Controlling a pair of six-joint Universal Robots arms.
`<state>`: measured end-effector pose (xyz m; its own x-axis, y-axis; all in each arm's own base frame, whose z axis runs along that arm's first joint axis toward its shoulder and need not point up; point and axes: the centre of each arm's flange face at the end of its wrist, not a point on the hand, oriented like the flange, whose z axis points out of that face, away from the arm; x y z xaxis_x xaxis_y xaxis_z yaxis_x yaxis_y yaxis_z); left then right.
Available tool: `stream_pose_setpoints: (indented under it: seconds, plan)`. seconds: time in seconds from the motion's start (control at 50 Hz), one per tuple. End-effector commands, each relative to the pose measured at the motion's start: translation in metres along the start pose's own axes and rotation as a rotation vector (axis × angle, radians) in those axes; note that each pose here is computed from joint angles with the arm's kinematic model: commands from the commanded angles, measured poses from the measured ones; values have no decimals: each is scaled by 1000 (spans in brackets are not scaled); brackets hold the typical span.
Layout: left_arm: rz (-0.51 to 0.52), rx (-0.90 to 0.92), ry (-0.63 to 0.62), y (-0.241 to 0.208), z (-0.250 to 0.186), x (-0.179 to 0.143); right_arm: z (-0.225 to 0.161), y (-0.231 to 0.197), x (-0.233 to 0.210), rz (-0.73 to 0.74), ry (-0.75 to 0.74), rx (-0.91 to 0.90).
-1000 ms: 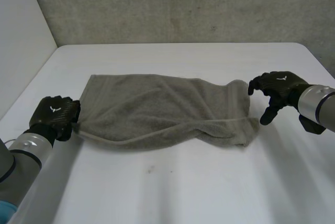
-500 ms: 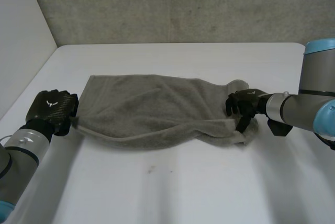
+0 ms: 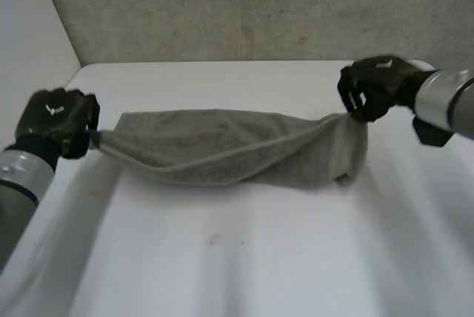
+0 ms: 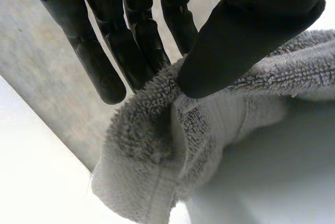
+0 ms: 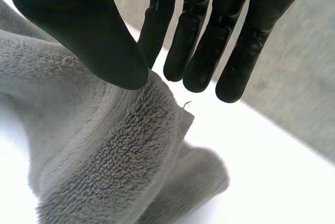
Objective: Fold the towel.
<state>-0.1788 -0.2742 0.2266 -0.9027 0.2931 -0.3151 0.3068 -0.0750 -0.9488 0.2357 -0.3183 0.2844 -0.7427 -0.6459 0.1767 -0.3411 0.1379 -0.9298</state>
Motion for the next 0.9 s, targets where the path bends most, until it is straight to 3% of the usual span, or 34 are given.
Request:
stream_pose_setpoints:
  seconds: [0.02, 0.12, 0.3, 0.4, 0.56, 0.7, 0.9]
  plan:
    - [-119, 26, 1, -48, -10, -9, -63, -48, 9, -113, 101, 147]
    - [-207, -48, 8, -79, -26, -15, -94, -60, 4, -196, 145, 183]
    - [-238, -245, 60, -71, -45, -7, -123, -40, -22, -295, 113, 88]
    - [-253, -371, 95, -52, -48, 2, -109, 6, -30, -413, 34, -104]
    - [-280, -561, 139, -3, -26, 15, -59, 62, -20, -339, -56, -292]
    - [-271, -676, 139, 31, -8, 25, -29, 85, -25, -301, -66, -275]
    - [-264, -644, 134, 34, -4, 27, -18, 100, -24, -187, -59, -282]
